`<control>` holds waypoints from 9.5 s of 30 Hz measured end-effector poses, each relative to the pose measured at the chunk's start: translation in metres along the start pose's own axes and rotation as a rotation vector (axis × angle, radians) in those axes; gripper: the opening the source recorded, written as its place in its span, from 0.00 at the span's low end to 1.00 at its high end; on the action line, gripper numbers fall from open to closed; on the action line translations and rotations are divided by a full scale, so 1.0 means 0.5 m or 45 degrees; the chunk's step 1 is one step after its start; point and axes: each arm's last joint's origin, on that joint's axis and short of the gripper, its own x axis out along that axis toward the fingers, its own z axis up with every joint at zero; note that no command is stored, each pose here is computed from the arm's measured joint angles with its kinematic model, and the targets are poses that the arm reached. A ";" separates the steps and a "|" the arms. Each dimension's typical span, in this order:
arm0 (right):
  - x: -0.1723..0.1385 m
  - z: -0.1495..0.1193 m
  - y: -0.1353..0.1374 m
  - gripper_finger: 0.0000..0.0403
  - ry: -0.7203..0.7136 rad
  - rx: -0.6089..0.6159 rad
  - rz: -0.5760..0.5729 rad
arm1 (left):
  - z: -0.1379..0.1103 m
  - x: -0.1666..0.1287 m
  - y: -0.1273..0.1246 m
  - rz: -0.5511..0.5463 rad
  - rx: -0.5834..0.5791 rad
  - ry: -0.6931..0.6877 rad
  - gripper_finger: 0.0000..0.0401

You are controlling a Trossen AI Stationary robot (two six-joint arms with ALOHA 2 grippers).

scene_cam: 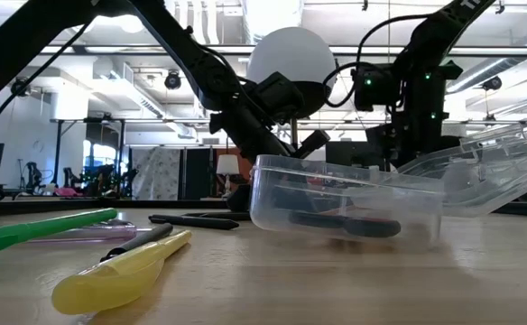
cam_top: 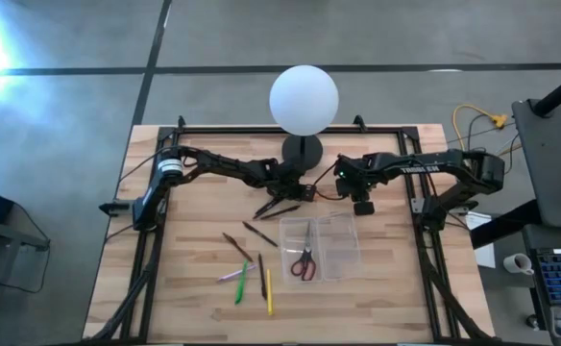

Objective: Pick & place school supplies into a supply box
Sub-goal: Put the orange pencil into the transparent supply box, then put the black pen into the transparent supply box

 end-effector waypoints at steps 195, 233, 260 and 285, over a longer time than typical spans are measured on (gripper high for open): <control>-0.172 0.206 0.521 0.48 -0.580 1.520 -0.021 | -0.278 -0.323 -0.052 -0.065 1.928 0.252 0.02; -0.294 0.127 0.527 0.44 -0.771 1.308 0.013 | -0.271 -0.213 -0.256 0.136 2.482 0.298 0.36; -0.279 0.111 0.504 0.44 -0.718 1.628 -0.049 | -0.112 -0.186 0.058 0.464 1.123 0.141 0.30; -0.271 0.109 0.503 0.44 -0.718 1.660 -0.058 | -0.101 -0.177 0.034 0.349 0.995 0.115 0.30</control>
